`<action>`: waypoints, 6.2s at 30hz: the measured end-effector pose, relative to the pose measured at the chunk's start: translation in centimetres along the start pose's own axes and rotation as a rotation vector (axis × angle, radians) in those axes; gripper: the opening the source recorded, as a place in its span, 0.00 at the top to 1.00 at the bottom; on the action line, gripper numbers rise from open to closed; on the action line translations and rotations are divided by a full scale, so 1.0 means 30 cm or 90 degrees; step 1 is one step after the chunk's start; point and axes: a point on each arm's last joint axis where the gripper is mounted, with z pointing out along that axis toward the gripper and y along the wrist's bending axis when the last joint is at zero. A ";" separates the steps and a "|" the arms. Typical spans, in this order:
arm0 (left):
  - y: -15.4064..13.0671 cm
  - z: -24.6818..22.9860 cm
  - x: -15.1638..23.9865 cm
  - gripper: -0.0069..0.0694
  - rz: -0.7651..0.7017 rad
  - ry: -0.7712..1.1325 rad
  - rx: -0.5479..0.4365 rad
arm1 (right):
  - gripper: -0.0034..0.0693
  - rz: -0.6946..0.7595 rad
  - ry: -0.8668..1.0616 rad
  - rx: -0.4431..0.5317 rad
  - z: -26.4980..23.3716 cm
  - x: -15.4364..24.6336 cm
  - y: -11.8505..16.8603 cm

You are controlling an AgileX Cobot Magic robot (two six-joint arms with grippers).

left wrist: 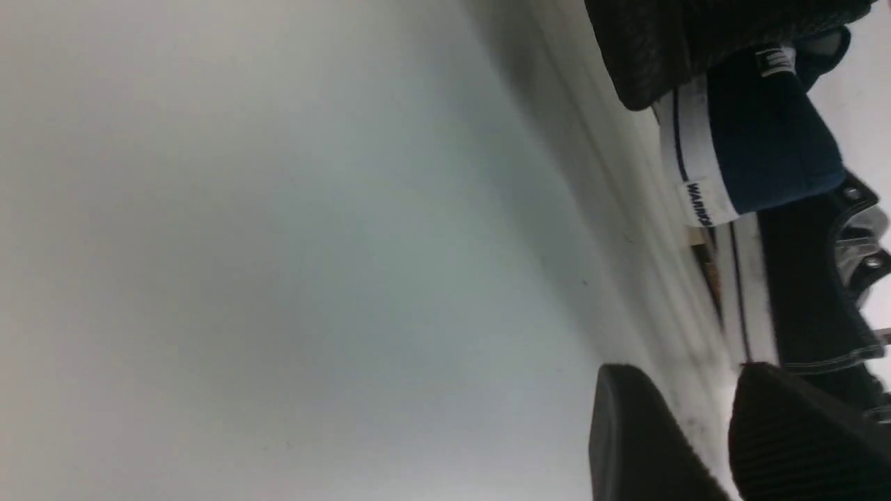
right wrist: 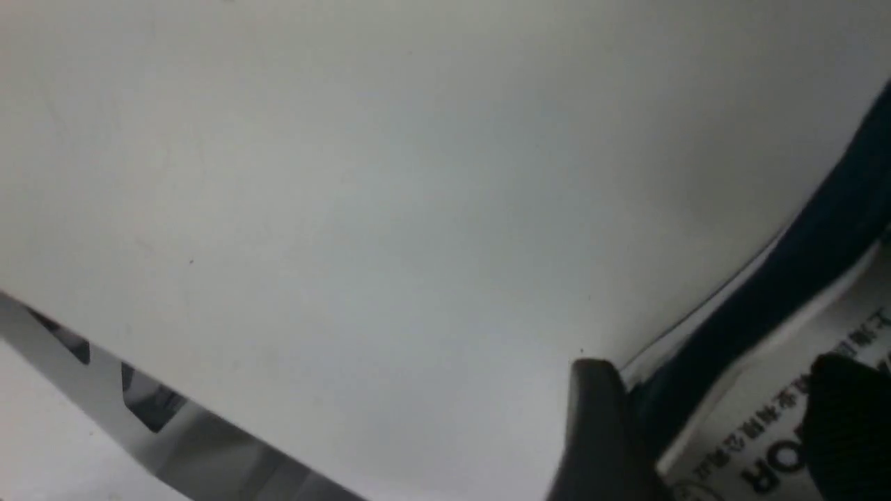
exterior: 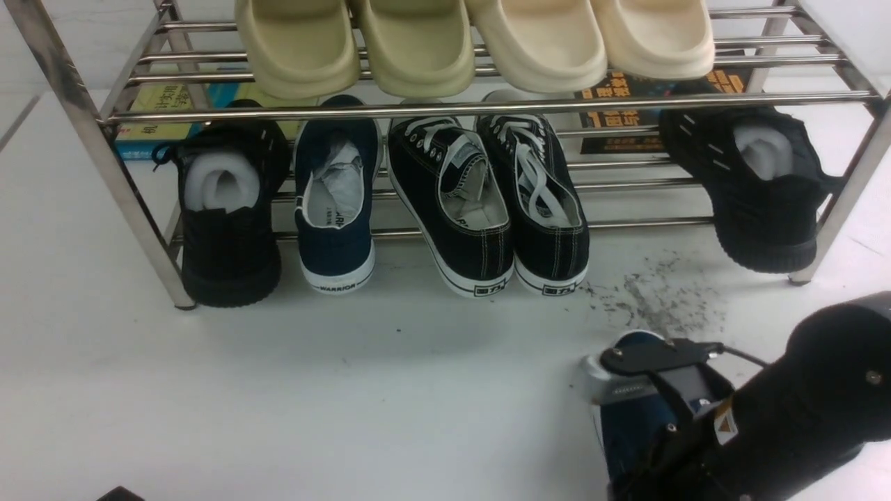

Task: Take the shoes off the shelf with your hand on the white table.

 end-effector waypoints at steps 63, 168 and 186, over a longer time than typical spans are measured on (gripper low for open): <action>-0.774 0.876 0.126 0.41 0.728 0.240 -0.353 | 0.91 -0.232 -0.248 0.139 -0.636 0.112 0.056; -0.981 0.306 0.691 0.37 0.858 0.450 -0.161 | 0.84 -0.241 -0.397 0.103 -0.830 0.380 0.001; -1.189 0.082 0.324 0.90 0.881 0.369 0.045 | 0.97 -0.236 -0.766 -0.057 -0.439 0.451 -0.151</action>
